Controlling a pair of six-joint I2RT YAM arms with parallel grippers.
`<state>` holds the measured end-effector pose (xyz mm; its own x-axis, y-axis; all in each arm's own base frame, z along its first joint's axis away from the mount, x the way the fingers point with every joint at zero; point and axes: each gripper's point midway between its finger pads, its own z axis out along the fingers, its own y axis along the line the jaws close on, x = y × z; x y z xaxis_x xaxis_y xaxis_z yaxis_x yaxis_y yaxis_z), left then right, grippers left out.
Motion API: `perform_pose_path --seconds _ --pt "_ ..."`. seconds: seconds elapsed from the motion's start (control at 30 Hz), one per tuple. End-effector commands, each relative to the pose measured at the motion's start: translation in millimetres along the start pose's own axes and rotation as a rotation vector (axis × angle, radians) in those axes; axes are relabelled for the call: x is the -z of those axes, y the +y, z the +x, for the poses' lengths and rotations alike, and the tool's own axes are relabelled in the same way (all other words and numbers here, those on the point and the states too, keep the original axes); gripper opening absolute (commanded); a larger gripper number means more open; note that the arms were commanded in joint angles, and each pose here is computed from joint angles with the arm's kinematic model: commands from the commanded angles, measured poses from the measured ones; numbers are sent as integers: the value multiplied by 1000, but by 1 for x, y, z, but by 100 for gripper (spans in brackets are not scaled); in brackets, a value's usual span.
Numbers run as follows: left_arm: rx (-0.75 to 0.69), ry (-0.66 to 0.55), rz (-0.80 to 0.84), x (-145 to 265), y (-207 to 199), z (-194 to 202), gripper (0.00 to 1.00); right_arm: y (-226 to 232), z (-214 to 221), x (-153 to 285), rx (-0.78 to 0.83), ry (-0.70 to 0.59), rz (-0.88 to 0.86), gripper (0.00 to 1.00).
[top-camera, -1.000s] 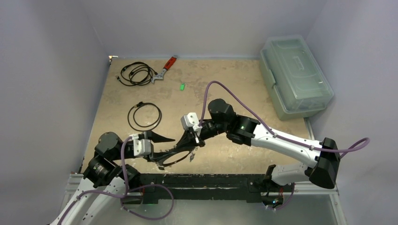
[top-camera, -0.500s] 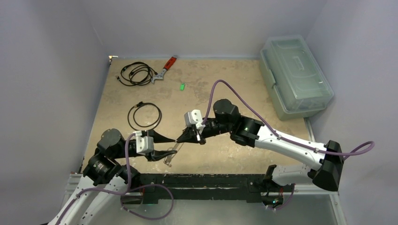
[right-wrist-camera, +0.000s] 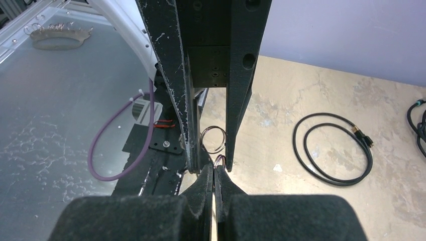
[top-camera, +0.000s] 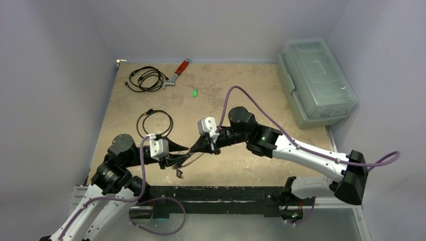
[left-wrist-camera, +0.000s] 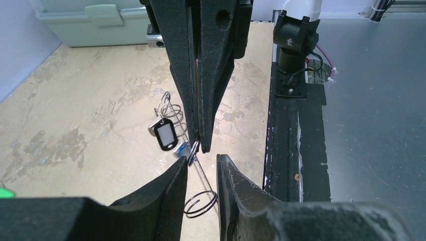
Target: Put the keys on the keyring
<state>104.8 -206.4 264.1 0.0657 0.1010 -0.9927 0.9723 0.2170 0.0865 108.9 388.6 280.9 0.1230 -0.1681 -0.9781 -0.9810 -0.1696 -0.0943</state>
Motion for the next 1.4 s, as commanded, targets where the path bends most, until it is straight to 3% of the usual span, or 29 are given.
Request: perform_pose_path --seconds 0.0,0.13,0.3,0.77,1.0,1.37 --pt "-25 -21 -32 0 7 -8 27 2 -36 10 68 -104 14 0" --pt "-32 -23 -51 -1 11 -8 35 4 -37 11 72 -109 6 0" --pt "-31 -27 -58 -4 15 -7 35 6 -37 10 71 -115 -4 0" --pt "-32 -47 -56 -12 20 -3 23 9 -41 11 74 -133 -17 0" --pt "-54 -66 -39 -10 16 -7 0 8 -38 9 66 -134 -18 0" --pt "-98 -117 -68 -3 14 -16 0 6 -39 10 59 -140 1 0"
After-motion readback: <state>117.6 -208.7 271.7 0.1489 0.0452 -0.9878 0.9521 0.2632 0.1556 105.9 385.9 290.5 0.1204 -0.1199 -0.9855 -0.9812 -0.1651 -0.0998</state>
